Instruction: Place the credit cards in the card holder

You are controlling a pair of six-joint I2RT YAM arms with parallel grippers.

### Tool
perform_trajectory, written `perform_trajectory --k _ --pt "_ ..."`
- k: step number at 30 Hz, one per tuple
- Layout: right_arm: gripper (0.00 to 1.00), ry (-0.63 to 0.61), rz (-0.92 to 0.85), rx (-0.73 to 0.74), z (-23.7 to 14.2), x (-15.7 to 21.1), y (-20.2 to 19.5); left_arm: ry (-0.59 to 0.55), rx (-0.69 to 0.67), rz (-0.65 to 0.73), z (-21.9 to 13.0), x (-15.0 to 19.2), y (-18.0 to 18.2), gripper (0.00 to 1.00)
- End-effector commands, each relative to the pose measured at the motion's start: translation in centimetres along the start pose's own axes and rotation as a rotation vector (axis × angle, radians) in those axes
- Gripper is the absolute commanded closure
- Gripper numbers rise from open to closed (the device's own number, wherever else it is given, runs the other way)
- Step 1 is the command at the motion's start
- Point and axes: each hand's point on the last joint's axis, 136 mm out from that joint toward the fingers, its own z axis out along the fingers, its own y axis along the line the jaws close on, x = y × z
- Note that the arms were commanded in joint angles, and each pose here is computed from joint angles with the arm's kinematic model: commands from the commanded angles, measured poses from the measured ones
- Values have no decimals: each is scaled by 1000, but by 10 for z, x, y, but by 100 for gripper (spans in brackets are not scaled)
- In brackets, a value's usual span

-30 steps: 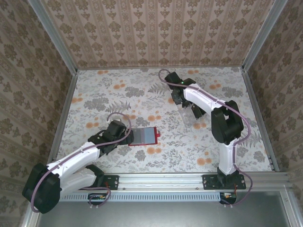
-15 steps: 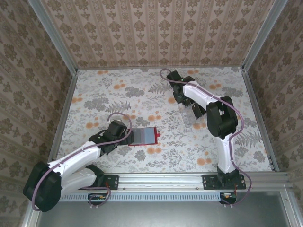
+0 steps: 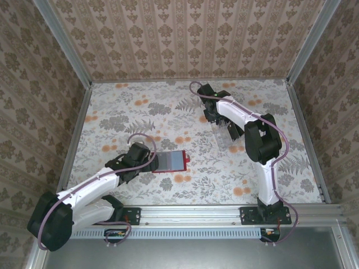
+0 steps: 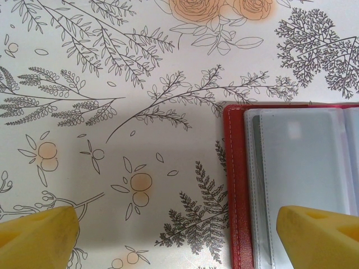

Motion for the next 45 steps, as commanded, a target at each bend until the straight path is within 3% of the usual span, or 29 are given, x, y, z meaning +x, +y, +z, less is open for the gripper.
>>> perform_trajectory --k 1,12,21,29,39,45 --pt "68 -8 10 -13 -10 -6 -5 -14 9 2 -2 -7 -3 0" --pt "78 -4 43 -50 -9 -11 -6 -14 6 5 -1 -6 -2 0" --pt "93 5 38 -68 -7 -10 -5 -13 11 8 0 -6 -3 0" --pt "99 -19 34 -107 -21 -18 -7 -17 14 10 -1 -7 -4 0" --pt "100 -147 118 -257 -85 -42 -3 -16 10 9 -1 -8 -3 0" --pt "100 -237 139 -406 -142 -34 36 -16 -17 5 0 -7 2 0"
